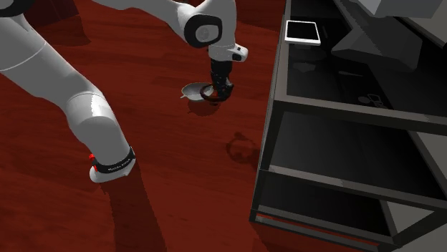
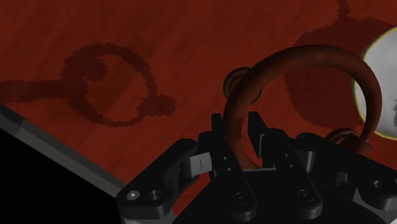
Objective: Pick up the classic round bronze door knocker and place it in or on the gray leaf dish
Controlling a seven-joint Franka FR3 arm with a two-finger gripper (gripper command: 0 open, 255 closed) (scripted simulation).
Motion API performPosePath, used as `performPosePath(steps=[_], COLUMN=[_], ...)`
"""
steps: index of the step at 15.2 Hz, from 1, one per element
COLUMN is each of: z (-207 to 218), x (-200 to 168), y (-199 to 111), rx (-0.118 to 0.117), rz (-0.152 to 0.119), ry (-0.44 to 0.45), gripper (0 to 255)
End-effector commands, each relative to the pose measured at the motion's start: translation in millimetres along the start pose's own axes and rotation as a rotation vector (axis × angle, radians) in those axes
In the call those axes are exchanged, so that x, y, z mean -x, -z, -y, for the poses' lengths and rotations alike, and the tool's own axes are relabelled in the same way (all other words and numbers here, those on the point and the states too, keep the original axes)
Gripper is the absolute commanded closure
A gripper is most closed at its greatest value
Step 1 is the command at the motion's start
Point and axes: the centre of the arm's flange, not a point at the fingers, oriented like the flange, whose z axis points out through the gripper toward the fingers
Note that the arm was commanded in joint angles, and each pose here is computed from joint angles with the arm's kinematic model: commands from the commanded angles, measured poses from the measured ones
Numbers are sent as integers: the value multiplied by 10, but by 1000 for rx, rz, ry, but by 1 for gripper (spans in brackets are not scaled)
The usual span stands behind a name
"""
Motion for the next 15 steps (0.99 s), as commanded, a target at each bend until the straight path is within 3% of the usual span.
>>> performPosePath(steps=[1,13,15], z=[280,1946,1945], x=[-2,72,71], y=[14,117,12], rx=[0,0,0], rz=[0,0,0], ry=[-1,-1,-1], gripper=[255,255,255])
